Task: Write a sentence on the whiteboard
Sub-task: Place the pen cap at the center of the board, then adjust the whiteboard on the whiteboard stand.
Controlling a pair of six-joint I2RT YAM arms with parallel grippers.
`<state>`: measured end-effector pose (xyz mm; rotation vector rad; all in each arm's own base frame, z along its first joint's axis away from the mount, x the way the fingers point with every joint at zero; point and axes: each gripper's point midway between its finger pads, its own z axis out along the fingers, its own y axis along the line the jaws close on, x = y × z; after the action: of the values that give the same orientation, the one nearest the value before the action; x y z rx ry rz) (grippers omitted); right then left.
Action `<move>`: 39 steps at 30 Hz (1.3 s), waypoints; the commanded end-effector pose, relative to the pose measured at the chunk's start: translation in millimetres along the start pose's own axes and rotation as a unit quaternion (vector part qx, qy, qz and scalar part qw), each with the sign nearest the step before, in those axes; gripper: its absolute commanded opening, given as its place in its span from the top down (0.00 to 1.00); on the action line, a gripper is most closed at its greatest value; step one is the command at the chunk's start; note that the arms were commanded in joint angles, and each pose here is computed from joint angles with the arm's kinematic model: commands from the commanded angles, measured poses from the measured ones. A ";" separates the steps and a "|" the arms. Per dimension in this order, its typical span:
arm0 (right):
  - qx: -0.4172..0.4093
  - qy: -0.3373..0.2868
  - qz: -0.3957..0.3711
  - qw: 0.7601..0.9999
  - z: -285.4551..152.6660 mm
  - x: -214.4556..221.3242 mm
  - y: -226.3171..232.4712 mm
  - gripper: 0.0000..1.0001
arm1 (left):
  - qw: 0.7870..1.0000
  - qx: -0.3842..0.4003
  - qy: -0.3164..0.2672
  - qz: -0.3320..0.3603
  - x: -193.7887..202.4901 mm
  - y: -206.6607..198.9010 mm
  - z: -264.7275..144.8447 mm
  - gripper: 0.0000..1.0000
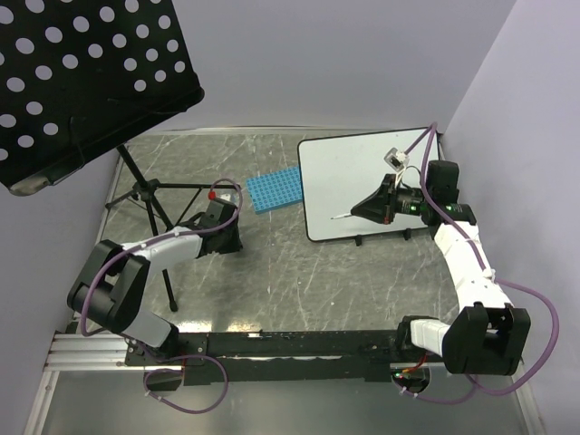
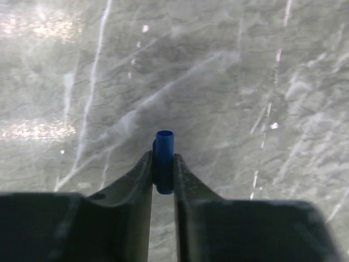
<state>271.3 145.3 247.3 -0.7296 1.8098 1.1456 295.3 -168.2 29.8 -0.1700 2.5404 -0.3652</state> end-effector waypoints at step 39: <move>-0.011 -0.047 -0.080 0.996 -28.1 -16.7 3.7 1.00 | 0.876 0.444 -0.147 0.115 -140.1 -180.5 -70.4 0.12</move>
<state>267.4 121.1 258.4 -0.7375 1.7132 1.0743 368.2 -283.8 173.7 0.3106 1.9893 -1.1933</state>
